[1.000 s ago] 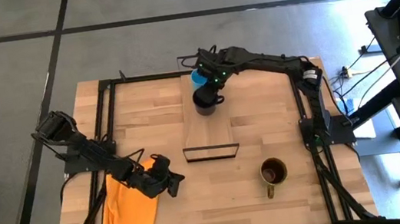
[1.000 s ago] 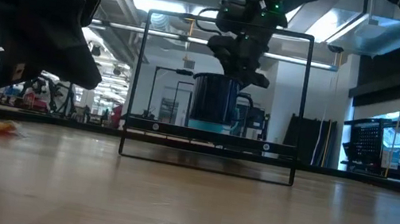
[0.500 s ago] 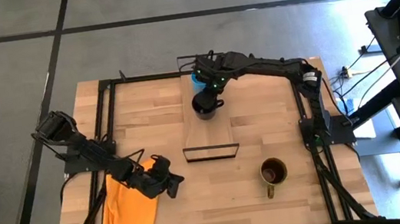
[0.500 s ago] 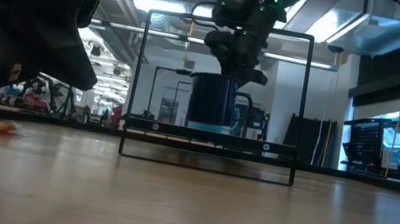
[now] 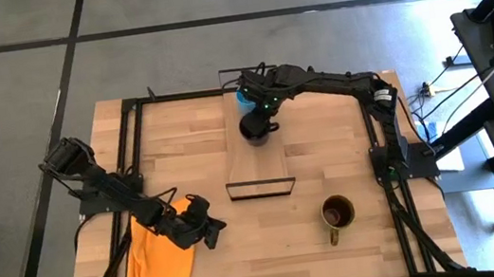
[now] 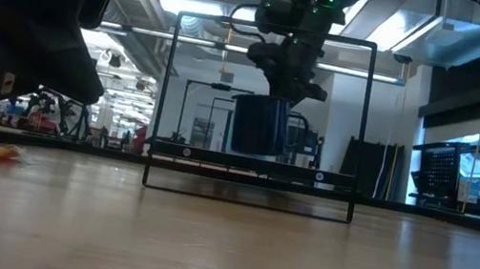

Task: Stack small to large cups/mugs on shelf
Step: Put the dark blue mug on the shelf, then put the green mug on the shelf

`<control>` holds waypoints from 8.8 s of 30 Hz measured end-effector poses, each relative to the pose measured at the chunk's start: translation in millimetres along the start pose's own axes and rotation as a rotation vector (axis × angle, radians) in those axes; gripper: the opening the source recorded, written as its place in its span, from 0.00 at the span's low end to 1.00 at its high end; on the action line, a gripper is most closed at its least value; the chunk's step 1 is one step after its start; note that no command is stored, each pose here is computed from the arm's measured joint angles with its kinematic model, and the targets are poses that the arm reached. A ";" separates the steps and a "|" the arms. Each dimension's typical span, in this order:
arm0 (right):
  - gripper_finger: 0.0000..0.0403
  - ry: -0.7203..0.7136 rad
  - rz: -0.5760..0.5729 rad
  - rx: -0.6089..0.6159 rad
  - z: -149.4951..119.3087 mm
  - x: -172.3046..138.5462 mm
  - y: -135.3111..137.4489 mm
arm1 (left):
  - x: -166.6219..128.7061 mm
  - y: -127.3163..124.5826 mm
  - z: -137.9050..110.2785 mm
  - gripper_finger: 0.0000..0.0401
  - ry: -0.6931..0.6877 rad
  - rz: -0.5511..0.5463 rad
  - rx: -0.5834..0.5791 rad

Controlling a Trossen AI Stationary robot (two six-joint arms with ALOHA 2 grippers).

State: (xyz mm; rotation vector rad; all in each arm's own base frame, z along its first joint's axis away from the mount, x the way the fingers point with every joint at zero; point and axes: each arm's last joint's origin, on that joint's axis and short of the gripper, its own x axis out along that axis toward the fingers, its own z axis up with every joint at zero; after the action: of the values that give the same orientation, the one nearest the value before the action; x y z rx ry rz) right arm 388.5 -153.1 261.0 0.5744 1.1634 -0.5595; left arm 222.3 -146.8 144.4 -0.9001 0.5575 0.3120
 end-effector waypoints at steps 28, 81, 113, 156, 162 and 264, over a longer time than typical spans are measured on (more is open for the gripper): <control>0.11 -0.019 -0.046 0.041 3.5 12.4 0.0 | -5.4 -2.5 -9.2 0.05 0.024 -0.020 -0.004; 0.34 -0.012 0.041 -0.257 -75.2 -157.3 78.3 | -14.4 -10.0 -18.1 0.05 -0.086 -0.070 -0.007; 0.34 0.056 -0.184 0.530 -376.5 -121.5 87.6 | -18.1 -18.2 -24.6 0.05 0.032 -0.166 0.024; 0.11 0.049 -0.122 0.514 -389.6 -59.4 79.2 | -18.4 -20.0 -24.0 0.05 0.025 -0.185 0.007; 0.10 -0.001 -0.128 0.498 -372.9 -73.8 68.8 | -18.4 -20.0 -24.0 0.05 0.025 -0.185 0.008; 0.23 0.012 0.035 -0.743 -48.8 -17.6 89.2 | -17.2 -19.5 -20.6 0.05 -0.023 -0.169 -0.113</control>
State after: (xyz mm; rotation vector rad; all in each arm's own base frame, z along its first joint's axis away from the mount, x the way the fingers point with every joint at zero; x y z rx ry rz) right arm 410.2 -53.2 274.9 -0.0423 1.2656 -0.0660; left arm 211.0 -175.4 156.8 -1.0446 0.4425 0.2023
